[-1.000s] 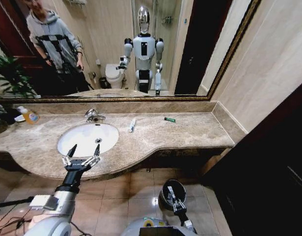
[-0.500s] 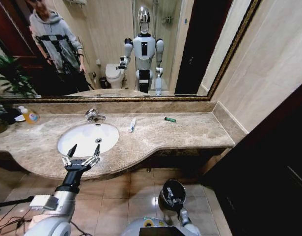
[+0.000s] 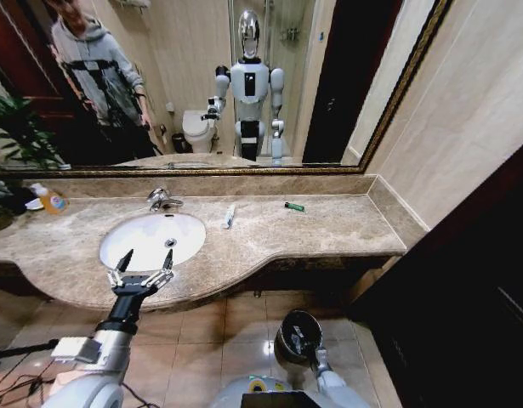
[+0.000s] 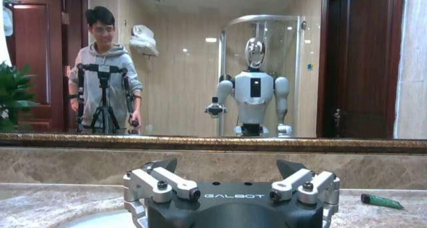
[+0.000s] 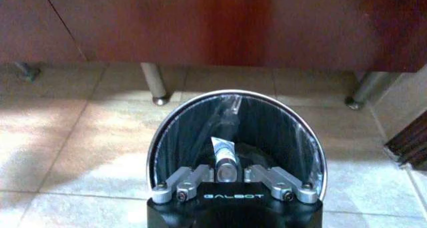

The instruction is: Pick up the trash from the sink and place it in the trash bin.

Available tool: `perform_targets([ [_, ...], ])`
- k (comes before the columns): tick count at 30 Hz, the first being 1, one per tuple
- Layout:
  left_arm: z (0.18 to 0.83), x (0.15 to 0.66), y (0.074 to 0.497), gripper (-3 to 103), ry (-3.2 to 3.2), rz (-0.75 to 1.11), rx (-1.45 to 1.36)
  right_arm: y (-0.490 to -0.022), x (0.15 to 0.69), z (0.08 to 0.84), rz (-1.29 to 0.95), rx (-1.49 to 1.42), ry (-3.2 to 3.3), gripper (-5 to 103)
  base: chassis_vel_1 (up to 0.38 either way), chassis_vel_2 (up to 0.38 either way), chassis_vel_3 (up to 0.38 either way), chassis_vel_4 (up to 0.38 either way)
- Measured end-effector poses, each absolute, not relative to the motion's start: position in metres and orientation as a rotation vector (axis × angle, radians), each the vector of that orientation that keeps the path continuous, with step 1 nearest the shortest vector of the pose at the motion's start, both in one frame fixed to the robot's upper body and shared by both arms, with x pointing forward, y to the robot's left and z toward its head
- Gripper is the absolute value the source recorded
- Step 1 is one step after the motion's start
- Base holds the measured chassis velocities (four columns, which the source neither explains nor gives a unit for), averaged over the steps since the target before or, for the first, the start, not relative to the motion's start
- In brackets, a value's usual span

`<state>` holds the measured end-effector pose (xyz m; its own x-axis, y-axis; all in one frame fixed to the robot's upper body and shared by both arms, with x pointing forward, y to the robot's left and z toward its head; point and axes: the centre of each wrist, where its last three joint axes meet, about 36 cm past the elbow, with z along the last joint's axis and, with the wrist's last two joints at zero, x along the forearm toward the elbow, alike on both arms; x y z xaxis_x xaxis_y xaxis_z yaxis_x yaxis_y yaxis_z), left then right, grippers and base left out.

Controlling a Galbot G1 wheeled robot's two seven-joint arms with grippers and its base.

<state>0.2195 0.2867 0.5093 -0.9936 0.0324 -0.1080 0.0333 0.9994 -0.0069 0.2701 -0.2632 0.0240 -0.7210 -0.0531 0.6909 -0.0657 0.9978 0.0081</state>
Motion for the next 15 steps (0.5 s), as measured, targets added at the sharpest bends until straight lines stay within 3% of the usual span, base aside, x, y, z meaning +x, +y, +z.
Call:
perform_targets([
  [2, 0.509, 0.219, 0.287, 100, 3.033, -0.013, 0.05, -0.263, 0.27, 0.024, 0.026, 0.074, -2.37, 16, 0.0, 0.0, 0.0, 0.0],
  [3, 0.509, 0.219, 0.287, 100, 3.033, -0.013, 0.05, -0.262, 0.27, 0.025, 0.03, 0.061, -2.359, 27, 0.0, 0.0, 0.0, 0.0],
  [5, 0.509, 0.219, 0.287, 100, 3.033, -0.013, 0.05, -0.261, 0.27, 0.026, 0.032, 0.053, -2.355, 27, 0.0, 0.0, 0.0, 0.0],
  [7, 0.509, 0.219, 0.287, 100, 3.033, -0.013, 0.05, -0.261, 0.267, 0.026, 0.038, 0.036, -2.352, 38, 0.0, 0.0, 0.0, 0.0],
  [11, 0.509, 0.219, 0.287, 100, 3.033, -0.013, 0.05, -0.26, 0.264, 0.026, 0.042, 0.029, -2.354, 48, 0.0, 0.0, 0.0, 0.0],
  [14, 0.509, 0.219, 0.287, 100, 3.033, -0.013, 0.05, -0.262, 0.259, 0.028, 0.041, 0.031, -2.366, 65, 0.0, 0.0, 0.0, 0.0],
  [15, 0.509, 0.219, 0.287, 100, 3.033, -0.013, 0.05, -0.262, 0.259, 0.028, 0.041, 0.031, -2.366, 65, 0.0, 0.0, 0.0, 0.0],
])
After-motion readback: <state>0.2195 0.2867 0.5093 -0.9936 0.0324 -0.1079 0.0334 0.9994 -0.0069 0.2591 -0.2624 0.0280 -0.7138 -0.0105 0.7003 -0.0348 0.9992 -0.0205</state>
